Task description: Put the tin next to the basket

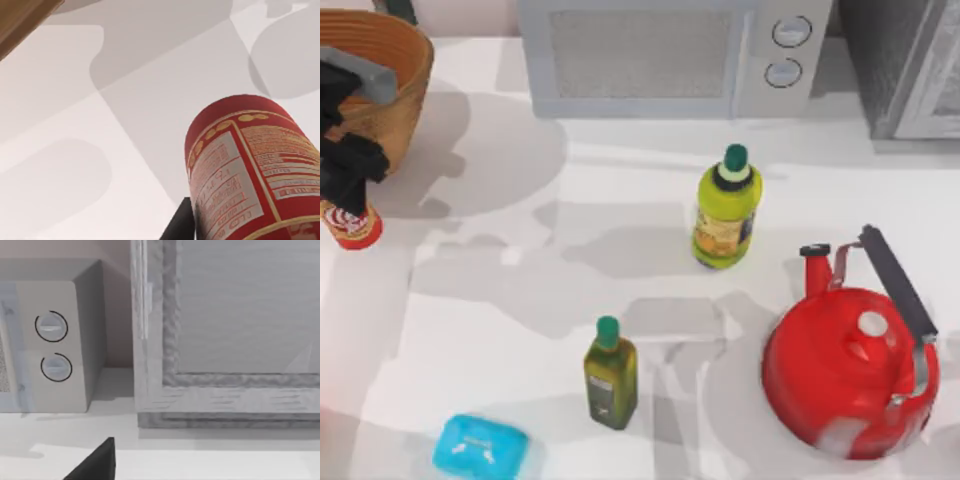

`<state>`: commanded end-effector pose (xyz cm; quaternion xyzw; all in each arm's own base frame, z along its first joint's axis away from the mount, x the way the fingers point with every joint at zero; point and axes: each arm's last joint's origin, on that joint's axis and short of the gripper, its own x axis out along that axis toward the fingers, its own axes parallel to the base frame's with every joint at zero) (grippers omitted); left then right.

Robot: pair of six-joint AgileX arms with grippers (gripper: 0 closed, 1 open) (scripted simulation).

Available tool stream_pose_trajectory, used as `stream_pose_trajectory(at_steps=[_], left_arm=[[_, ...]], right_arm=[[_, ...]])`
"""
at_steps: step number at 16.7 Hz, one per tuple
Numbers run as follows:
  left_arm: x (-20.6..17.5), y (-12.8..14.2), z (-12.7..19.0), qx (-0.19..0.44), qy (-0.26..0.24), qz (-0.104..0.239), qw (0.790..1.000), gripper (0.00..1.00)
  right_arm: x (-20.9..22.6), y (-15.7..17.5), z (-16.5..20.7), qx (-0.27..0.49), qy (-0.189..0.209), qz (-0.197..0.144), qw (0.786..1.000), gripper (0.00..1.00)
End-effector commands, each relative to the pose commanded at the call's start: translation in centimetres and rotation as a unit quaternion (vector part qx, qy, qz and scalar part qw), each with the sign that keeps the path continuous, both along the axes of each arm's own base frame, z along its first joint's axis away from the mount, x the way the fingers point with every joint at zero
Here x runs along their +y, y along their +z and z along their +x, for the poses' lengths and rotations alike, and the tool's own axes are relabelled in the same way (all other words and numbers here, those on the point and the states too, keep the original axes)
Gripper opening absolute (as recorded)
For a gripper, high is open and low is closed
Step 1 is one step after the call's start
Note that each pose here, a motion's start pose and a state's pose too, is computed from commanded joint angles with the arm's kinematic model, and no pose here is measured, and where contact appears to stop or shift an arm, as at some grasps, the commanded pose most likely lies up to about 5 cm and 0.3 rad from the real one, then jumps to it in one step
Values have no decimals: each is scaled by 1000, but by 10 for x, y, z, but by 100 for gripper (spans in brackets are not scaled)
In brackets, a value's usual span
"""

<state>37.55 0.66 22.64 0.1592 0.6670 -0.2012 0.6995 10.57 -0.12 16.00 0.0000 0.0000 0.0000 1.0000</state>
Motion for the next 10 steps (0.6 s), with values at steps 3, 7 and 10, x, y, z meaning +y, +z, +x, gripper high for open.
stream_pose_trajectory(at_steps=[3, 7, 10], left_arm=[[72, -4, -9, -4, 107, 10, 994, 0], [132, -34, -19, 12, 221, 28, 975, 0], [143, -47, -20, 20, 245, 33, 969, 0]], right_arm=[[0, 0, 0, 0, 0, 0, 1000, 100], [0, 0, 0, 0, 0, 0, 1000, 100], [0, 0, 0, 0, 0, 0, 1000, 100]])
